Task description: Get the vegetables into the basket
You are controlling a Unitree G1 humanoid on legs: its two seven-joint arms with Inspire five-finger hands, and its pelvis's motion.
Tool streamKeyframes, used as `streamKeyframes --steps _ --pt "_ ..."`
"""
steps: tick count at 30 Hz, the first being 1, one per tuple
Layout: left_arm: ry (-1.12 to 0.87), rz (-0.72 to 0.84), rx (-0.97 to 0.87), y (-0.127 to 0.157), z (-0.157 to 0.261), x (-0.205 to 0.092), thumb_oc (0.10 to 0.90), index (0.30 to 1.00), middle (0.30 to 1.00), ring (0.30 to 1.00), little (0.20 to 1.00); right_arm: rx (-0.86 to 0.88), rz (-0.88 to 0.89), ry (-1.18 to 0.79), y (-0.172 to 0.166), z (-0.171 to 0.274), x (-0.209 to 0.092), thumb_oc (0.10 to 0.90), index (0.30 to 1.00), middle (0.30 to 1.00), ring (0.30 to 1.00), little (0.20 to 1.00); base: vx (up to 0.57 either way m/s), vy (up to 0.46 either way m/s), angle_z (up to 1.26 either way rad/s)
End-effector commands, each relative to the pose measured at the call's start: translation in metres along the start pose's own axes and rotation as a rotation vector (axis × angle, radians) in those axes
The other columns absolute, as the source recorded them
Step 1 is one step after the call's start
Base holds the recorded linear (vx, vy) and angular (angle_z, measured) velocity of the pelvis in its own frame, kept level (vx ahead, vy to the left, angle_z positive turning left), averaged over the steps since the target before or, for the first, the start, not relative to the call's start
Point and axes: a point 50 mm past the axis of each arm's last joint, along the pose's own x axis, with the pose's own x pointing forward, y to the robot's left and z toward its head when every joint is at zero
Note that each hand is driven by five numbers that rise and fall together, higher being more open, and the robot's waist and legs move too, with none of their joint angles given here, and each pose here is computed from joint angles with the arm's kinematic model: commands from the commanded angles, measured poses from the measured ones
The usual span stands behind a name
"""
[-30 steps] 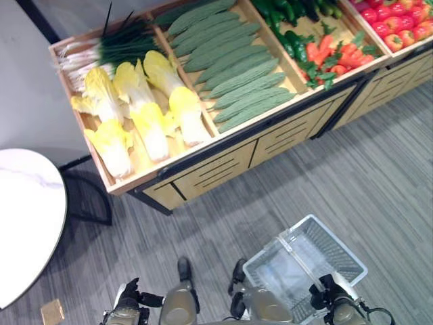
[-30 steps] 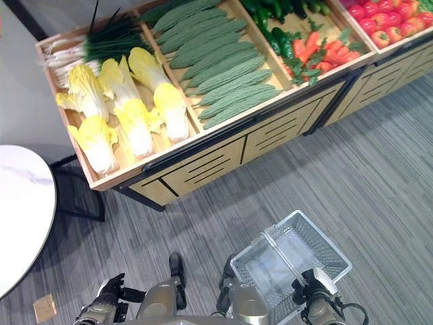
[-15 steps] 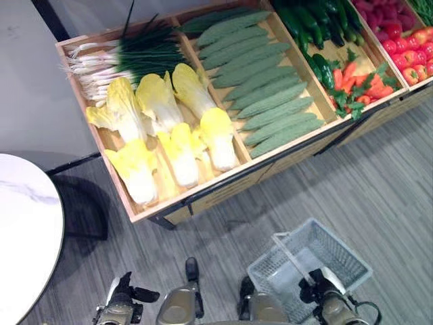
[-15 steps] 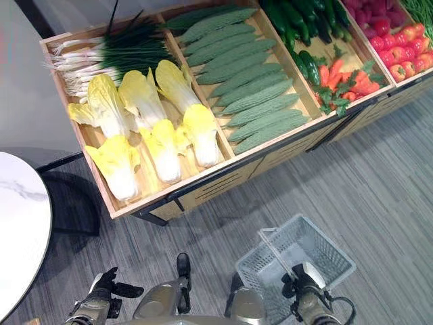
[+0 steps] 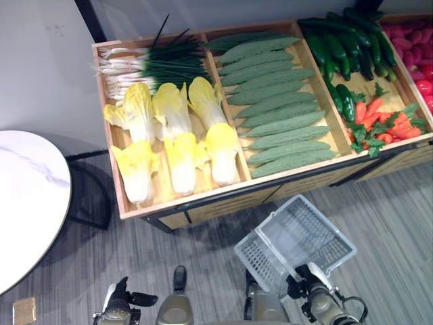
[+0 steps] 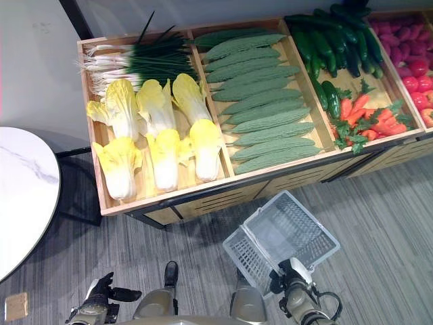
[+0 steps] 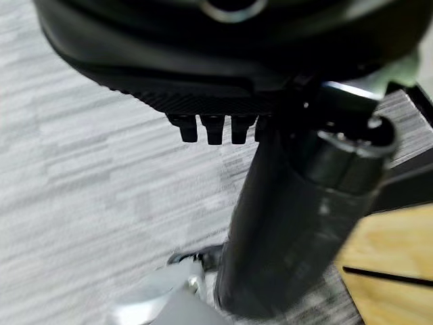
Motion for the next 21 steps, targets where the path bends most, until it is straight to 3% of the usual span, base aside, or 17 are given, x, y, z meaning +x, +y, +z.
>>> streamKeyframes --steps 1,6,9,10,11,12,15,18,21 --pt "0.019 0.07 -0.057 0.018 0.002 0.003 0.9 1.0 1.0 1.0 1.0 -0.035 -0.081 0.088 -0.029 -0.032 -0.001 0.4 0.3 0.3 0.3 0.3 0.01 -0.243 0.11" --pt "0.093 0.121 -0.267 0.013 -0.011 0.0 0.9 1.0 1.0 1.0 1.0 -0.004 -0.1 0.158 -0.031 -0.052 -0.006 0.4 0.3 0.3 0.3 0.3 0.04 -0.121 0.23" --pt "0.172 0.22 -0.428 0.017 -0.026 -0.003 0.9 1.0 1.0 1.0 1.0 -0.008 -0.092 0.194 -0.027 -0.06 -0.009 0.4 0.3 0.3 0.3 0.3 0.05 -0.008 0.04" --pt "0.229 0.319 -0.587 0.024 -0.037 -0.006 0.9 1.0 1.0 1.0 1.0 -0.003 -0.087 0.237 -0.023 -0.069 -0.012 0.4 0.3 0.3 0.3 0.3 0.04 0.014 0.01" --pt "0.229 0.319 -0.587 0.024 -0.037 -0.006 0.9 1.0 1.0 1.0 1.0 -0.003 -0.087 0.237 -0.023 -0.069 -0.012 0.4 0.3 0.3 0.3 0.3 0.11 0.061 0.0" --pt "0.295 0.504 -0.743 0.049 -0.052 -0.011 0.9 1.0 1.0 1.0 1.0 -0.003 -0.092 0.276 -0.021 -0.08 -0.017 0.4 0.3 0.3 0.3 0.3 0.08 0.064 -0.06" --pt "0.284 0.619 -0.779 0.074 -0.053 -0.012 0.9 1.0 1.0 1.0 1.0 -0.011 -0.085 0.286 -0.018 -0.086 -0.02 0.4 0.3 0.3 0.3 0.3 0.05 0.046 -0.12" --pt "0.177 0.782 -0.796 0.109 -0.037 -0.015 0.9 1.0 1.0 1.0 1.0 -0.029 -0.081 0.284 -0.016 -0.09 -0.023 0.4 0.3 0.3 0.3 0.3 0.02 0.054 -0.07" --pt "-0.078 0.952 -0.799 0.152 0.002 -0.024 0.9 1.0 1.0 1.0 1.0 -0.034 -0.079 0.271 -0.015 -0.092 -0.024 0.4 0.3 0.3 0.3 0.3 0.0 0.046 0.0"
